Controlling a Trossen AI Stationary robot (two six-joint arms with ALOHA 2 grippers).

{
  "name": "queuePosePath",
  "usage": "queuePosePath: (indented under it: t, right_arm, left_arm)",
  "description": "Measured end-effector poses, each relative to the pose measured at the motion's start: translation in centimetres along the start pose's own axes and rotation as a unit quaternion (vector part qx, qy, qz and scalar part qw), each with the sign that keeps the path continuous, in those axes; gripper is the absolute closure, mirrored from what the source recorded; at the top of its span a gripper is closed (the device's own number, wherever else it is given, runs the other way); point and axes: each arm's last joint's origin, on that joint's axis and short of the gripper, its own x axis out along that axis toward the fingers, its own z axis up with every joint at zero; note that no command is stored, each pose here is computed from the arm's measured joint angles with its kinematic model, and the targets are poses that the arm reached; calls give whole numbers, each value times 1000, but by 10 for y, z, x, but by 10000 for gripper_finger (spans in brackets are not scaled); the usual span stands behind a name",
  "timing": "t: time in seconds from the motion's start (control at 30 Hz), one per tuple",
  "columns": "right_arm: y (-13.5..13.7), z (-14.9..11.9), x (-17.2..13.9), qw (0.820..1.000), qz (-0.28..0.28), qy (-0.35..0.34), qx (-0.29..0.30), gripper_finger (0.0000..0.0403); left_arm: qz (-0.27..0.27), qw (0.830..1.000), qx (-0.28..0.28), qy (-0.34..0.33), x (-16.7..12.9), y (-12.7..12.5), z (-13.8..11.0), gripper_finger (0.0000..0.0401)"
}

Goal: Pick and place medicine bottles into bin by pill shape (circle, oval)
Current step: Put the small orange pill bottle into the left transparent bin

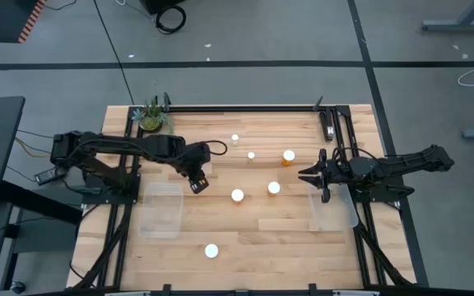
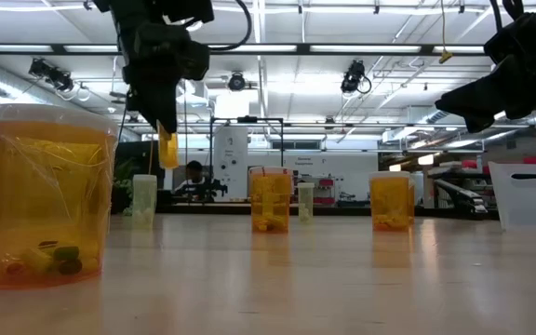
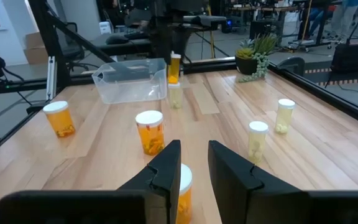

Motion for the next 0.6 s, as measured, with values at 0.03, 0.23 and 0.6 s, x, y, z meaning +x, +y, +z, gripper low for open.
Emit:
queuePosePath:
  t: [0.03,0.23,0.6]
  right_arm:
    - [0,-1,0,1000,0,3,-1,315]
    - [0,-1,0,1000,-1,7,-2,315]
    - [0,-2,0,1000,-1,9,-2,315]
  left_arm:
    - [-4,1000,0,-2,0,-2,-1,266]
    - [-26,999,13,30,0,-18,-13,265]
    - [-42,996,8,73,-2,-44,-36,260]
